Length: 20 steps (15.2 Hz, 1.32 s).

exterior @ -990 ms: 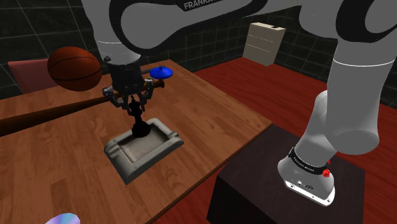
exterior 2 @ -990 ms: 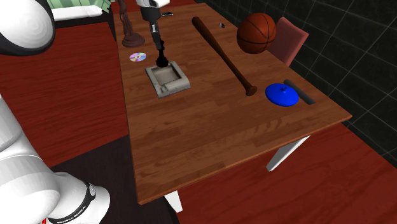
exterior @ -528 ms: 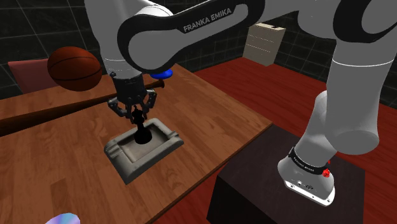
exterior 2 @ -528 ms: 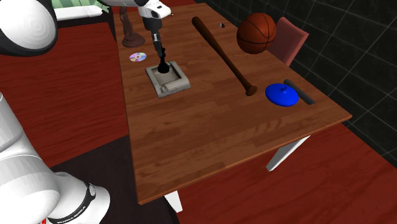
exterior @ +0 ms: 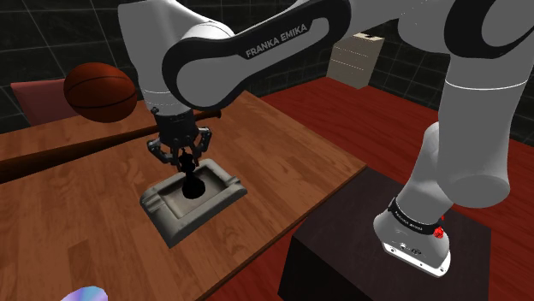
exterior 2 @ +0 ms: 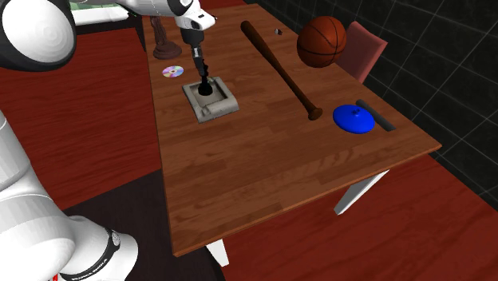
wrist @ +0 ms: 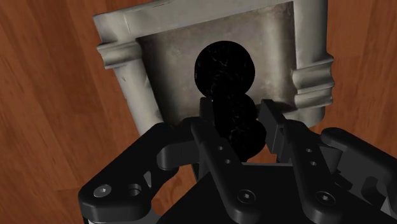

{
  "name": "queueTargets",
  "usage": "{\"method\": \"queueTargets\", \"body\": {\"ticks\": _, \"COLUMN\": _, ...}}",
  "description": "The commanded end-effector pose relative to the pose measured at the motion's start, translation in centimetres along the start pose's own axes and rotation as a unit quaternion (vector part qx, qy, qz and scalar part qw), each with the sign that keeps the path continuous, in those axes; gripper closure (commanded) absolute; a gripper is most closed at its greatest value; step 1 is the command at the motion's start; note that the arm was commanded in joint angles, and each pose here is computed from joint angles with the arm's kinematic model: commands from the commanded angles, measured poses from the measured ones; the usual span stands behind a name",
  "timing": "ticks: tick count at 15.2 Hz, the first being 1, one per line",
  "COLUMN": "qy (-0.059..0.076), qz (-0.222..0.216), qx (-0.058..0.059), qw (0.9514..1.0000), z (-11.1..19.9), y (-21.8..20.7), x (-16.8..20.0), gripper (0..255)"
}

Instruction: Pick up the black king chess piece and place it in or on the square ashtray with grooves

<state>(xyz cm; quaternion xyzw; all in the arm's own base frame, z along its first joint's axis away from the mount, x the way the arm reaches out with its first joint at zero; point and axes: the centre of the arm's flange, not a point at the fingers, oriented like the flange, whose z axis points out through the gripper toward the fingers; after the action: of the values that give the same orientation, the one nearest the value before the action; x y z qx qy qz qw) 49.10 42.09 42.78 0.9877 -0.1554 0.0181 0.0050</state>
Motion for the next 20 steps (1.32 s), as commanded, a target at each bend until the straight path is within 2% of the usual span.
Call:
{"method": "queueTargets", "body": {"ticks": 1, "qy": 0.000, "qz": 0.000, "qx": 0.000, "qw": 1.0000, "z": 0.0, "y": 0.0, "x": 0.0, "gripper": 255}}
{"method": "queueTargets", "body": {"ticks": 2, "qy": 0.000, "qz": 0.000, "qx": 0.000, "qw": 1.0000, "z": 0.0, "y": 0.0, "x": 0.0, "gripper": 255}}
{"method": "queueTargets", "body": {"ticks": 3, "qy": 0.000, "qz": 0.000, "qx": 0.000, "qw": 1.0000, "z": 0.0, "y": 0.0, "x": 0.0, "gripper": 0}}
{"method": "queueTargets", "body": {"ticks": 8, "qy": 0.000, "qz": 0.000, "qx": 0.000, "qw": 1.0000, "z": 0.0, "y": 0.0, "x": 0.0, "gripper": 0}}
{"method": "queueTargets", "body": {"ticks": 12, "qy": 0.000, "qz": 0.000, "qx": 0.000, "qw": 1.0000, "z": -5.0, "y": 0.0, "x": 0.0, "gripper": 0}}
{"method": "queueTargets", "body": {"ticks": 20, "qy": 0.000, "qz": 0.000, "qx": 0.000, "qw": 1.0000, "z": -5.0, "y": 0.0, "x": 0.0, "gripper": 0}}
